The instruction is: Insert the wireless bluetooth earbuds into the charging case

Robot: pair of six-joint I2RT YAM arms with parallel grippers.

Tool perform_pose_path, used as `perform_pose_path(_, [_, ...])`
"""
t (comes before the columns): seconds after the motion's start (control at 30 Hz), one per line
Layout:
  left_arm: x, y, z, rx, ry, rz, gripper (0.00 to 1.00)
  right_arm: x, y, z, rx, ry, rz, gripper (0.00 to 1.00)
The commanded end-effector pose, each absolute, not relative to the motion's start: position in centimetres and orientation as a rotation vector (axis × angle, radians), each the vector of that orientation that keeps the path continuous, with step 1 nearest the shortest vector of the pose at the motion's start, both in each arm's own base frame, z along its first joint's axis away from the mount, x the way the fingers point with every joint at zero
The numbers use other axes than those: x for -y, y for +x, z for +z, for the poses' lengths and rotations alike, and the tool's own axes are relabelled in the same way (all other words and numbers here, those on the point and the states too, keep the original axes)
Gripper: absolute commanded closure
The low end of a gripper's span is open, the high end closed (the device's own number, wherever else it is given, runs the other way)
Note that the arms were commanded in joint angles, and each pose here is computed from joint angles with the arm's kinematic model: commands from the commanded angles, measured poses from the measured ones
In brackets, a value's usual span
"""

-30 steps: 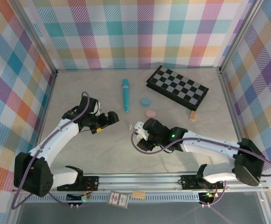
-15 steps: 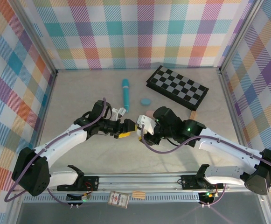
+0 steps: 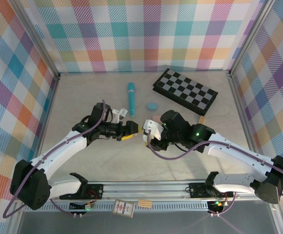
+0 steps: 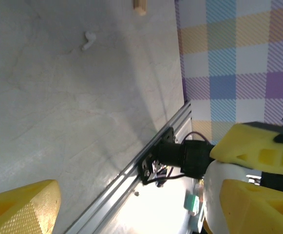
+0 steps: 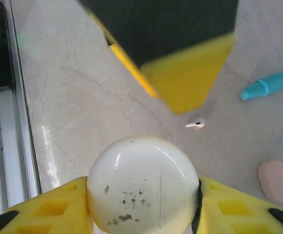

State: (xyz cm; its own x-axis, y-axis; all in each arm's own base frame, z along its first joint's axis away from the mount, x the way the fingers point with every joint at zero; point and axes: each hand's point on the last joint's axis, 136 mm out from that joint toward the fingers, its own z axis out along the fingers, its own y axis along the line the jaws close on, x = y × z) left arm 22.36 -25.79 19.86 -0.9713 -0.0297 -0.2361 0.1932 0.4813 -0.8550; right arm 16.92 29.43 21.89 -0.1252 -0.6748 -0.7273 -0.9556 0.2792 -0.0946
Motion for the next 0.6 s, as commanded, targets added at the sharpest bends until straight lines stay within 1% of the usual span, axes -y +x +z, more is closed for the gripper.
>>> perform_pose_path(0.0, [26.0,22.6,21.5,-2.444,0.175,-1.531,0.14,-29.7,16.8,21.4,-1.873,-1.489,0.551,0.54])
perform_pose_path(0.07, [26.7,21.9,22.2,-2.431,0.218,-1.579,0.12,-29.9,16.9,21.2,-1.872,-1.489,0.555,0.54])
perform_pose_path(0.17, [27.9,20.6,22.9,-2.421,0.282,-1.638,0.12,-30.3,17.0,21.1,-1.87,-1.494,0.565,0.54])
perform_pose_path(0.23, [28.7,19.9,23.4,-2.411,0.307,-1.694,0.18,-30.5,17.1,20.9,-1.877,-1.496,0.566,0.54])
perform_pose_path(0.33, [28.9,19.5,23.3,-2.42,0.305,-1.709,0.36,-30.7,17.2,20.9,-1.876,-1.494,0.57,0.54])
perform_pose_path(0.4, [29.1,19.1,23.1,-2.429,0.311,-1.723,0.4,-30.7,17.4,20.8,-1.876,-1.489,0.568,0.54])
perform_pose_path(0.5, [29.6,18.4,22.8,-2.443,0.334,-1.741,0.39,-30.8,17.5,21.3,-1.868,-1.475,0.576,0.54])
perform_pose_path(0.57, [29.8,17.9,22.8,-2.443,0.355,-1.754,0.44,-30.9,17.5,21.6,-1.857,-1.469,0.59,0.54])
